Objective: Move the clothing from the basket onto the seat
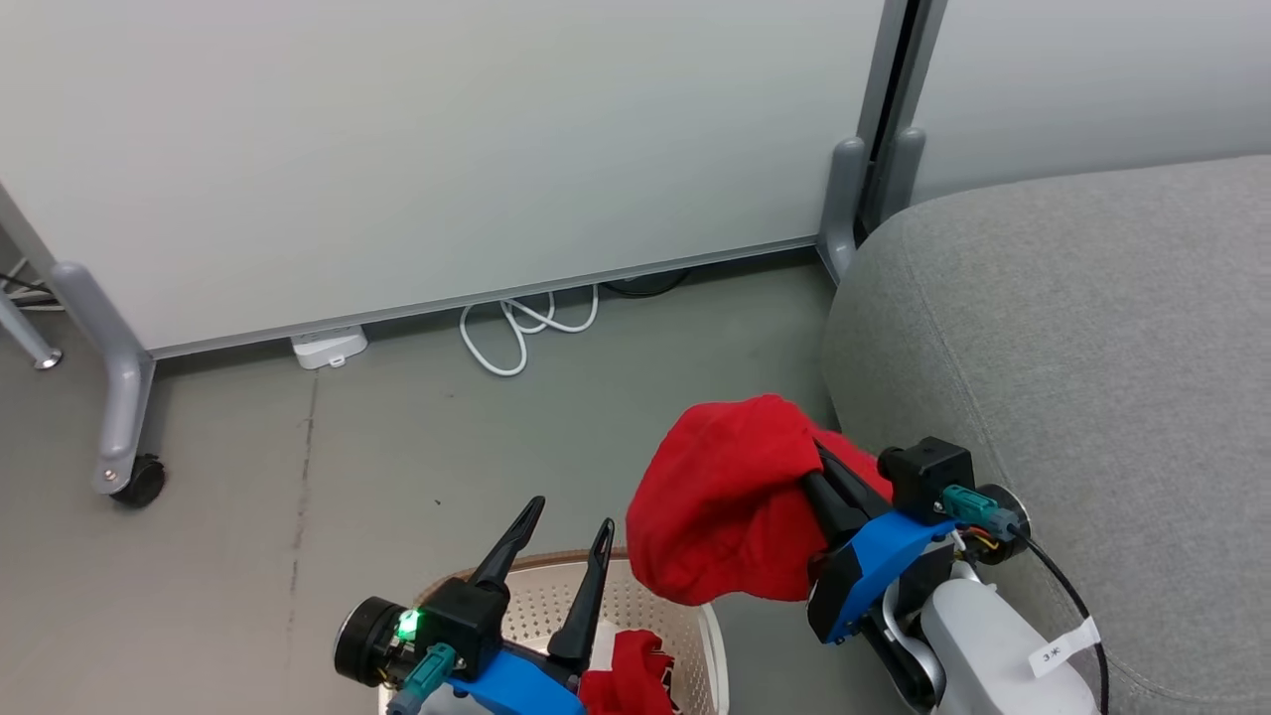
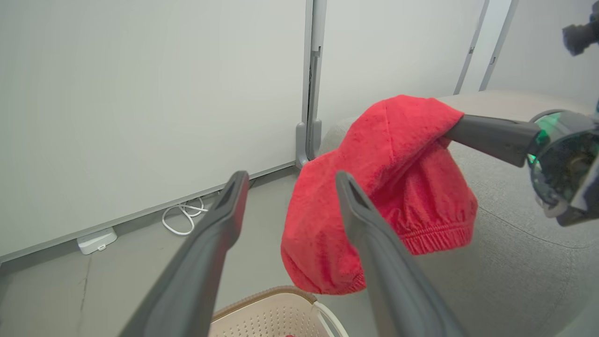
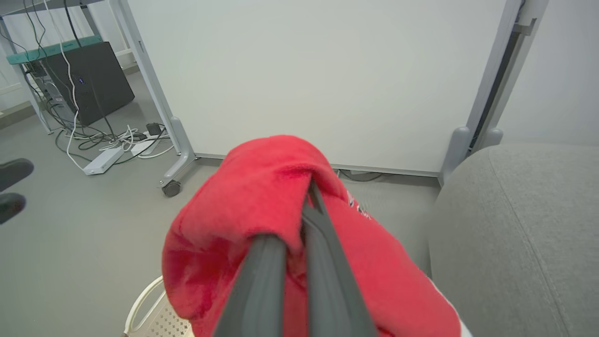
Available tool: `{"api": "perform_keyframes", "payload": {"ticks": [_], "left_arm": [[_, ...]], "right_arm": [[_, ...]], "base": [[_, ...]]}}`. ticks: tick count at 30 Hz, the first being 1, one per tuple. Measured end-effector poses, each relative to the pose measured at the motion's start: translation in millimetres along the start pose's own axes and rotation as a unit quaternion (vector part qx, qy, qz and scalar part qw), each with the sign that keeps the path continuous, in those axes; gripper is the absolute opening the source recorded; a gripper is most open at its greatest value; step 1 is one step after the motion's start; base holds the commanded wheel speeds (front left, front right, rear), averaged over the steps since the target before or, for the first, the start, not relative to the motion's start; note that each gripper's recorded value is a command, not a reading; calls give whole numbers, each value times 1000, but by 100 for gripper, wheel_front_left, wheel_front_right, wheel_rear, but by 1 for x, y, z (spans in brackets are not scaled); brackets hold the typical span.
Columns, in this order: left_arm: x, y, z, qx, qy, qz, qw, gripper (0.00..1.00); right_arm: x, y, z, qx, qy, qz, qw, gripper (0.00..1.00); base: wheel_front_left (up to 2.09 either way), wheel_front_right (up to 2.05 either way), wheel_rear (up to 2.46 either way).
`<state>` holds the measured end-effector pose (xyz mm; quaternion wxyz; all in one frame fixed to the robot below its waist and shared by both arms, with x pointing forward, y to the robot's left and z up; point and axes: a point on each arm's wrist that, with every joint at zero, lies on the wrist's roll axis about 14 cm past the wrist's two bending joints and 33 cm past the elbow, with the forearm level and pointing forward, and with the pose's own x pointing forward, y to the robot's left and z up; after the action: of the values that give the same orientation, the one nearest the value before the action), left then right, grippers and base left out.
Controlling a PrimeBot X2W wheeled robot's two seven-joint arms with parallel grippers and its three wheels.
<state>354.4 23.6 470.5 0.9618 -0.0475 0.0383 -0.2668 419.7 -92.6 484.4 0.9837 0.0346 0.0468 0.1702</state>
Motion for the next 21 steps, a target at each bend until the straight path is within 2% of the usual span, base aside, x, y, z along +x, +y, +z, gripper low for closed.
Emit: {"api": "perform_keyframes", "payload": {"ticks": [10, 21], "left_arm": [[25, -32, 4, 0, -7, -59, 998, 100], [50, -77, 0, -3, -3, -141, 990, 100]], "right_arm": [[-22, -37, 7, 5, -13, -55, 998, 0], [-60, -84, 4, 11, -15, -134, 991, 0]], "base": [[0, 0, 0], [0, 0, 0]]}}
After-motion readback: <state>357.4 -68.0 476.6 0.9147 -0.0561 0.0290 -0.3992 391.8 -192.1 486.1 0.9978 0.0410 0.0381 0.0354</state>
